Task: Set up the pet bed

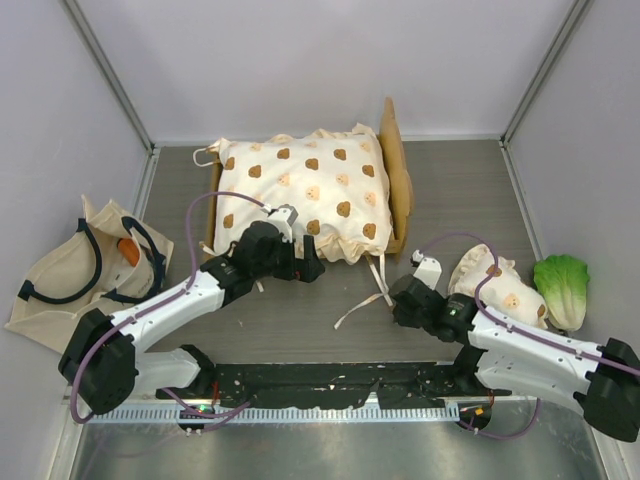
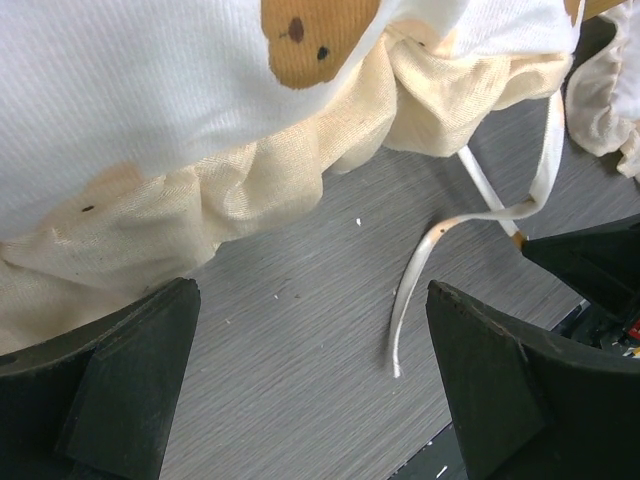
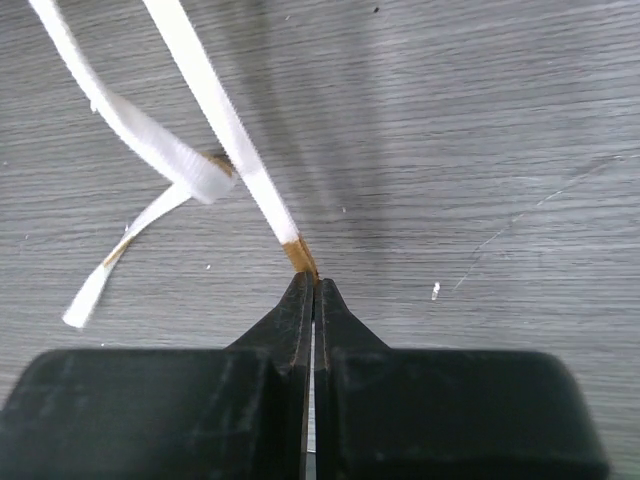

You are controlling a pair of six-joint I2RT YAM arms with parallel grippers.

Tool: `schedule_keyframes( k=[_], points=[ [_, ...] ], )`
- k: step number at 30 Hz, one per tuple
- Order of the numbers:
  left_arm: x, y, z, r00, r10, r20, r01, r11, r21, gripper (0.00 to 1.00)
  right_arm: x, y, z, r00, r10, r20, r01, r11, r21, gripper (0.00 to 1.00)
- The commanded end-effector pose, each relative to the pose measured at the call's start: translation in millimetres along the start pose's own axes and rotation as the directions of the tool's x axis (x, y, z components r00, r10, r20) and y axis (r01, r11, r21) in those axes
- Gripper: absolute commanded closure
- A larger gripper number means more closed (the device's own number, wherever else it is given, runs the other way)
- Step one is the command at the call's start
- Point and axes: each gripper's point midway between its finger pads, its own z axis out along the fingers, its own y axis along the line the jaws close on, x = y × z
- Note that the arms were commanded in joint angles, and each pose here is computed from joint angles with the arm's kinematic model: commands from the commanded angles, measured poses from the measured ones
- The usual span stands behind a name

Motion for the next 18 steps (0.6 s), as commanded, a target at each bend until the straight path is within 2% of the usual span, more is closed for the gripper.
schedule_keyframes(
  k=[1,5,12,16,18],
  points=[
    [-21,-11,-4,0.999,0.001,0.049,-0.002,1.000,0.029,0.00,2,-23,-9,0.998,-0.040,-0.039,0.046,0.987,0.152,0.99],
    [-20,-12,-5,0.999,0.009,0.038,-0.011,0.999,0.033,0.00,25,-8,-2,0.988,-0.043,-0.147,0.054,0.996,0.074,0.99],
    [-18,-15,-8,1.000,0.011,0.026,-0.012,0.999,0.045,0.00,50,-27,-3,0.963,-0.096,-0.253,0.145,0.972,0.183,0.99],
    [-19,-19,-10,1.000,0.016,0.025,-0.018,0.998,0.067,0.00,47,-14,-3,0.968,-0.096,-0.231,0.128,0.983,0.129,0.99],
    [-22,-23,-14,0.999,0.027,0.036,-0.029,0.997,0.073,0.00,42,6,-6,0.974,-0.077,-0.212,0.086,0.996,0.033,0.99]
  ],
)
